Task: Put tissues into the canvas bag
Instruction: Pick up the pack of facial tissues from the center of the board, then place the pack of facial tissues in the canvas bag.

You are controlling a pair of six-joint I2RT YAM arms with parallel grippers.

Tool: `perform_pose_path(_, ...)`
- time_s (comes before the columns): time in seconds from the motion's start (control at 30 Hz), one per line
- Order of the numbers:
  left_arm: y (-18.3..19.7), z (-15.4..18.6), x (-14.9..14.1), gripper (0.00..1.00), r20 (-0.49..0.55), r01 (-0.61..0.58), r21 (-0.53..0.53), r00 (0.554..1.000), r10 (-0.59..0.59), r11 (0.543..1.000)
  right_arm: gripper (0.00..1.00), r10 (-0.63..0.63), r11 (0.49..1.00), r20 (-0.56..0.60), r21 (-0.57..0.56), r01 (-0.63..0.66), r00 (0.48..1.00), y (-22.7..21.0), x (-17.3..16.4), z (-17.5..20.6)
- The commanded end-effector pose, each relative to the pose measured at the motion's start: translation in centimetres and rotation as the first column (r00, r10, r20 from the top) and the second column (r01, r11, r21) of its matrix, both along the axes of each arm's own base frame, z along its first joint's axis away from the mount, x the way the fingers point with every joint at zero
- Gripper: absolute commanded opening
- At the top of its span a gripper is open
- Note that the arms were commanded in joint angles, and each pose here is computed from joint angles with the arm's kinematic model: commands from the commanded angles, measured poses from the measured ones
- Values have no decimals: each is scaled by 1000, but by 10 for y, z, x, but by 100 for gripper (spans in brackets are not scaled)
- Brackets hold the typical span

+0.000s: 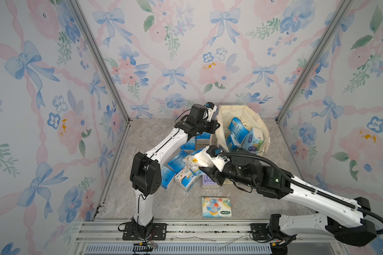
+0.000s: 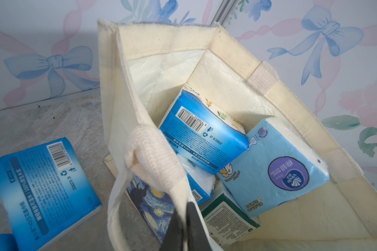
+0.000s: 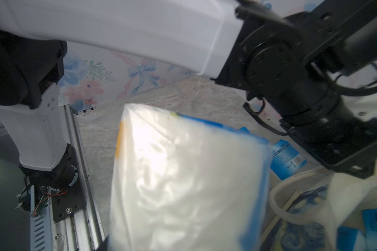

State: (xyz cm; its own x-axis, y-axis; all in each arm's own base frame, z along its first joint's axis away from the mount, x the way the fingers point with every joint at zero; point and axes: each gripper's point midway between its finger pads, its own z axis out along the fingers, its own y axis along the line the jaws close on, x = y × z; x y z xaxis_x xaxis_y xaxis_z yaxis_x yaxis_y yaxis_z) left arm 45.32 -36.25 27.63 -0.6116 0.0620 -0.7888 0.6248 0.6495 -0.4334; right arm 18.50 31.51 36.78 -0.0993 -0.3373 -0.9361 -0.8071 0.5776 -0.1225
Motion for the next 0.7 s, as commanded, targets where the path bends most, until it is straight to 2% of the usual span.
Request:
perform_pose_path(0.0, 8, 4, 5, 9, 20, -16, 5, 1000, 16, 1000, 54, -174, 985, 142, 29, 171, 974, -46, 20, 32)
perform_pose_path(0.17, 8, 4, 5, 9, 15, -18, 9, 1000, 17, 1000, 54, -358, 931, 193, 143, 335, 913, -100, 47, 69)
perform_pose_path(0.37, 9, 4, 5, 9, 15, -18, 13, 1000, 18, 1000, 52, -529, 845, 92, 156, 512, 844, -146, 109, 59)
perform_pose_path(0.47, 8, 4, 5, 9, 16, -17, 12, 1000, 16, 1000, 50, -550, 824, -5, 157, 544, 835, -157, 142, 47)
perform_pose_path(0.67, 8, 4, 6, 9, 15, -14, 16, 1000, 14, 1000, 47, -506, 828, -201, 161, 538, 839, -150, 198, 14)
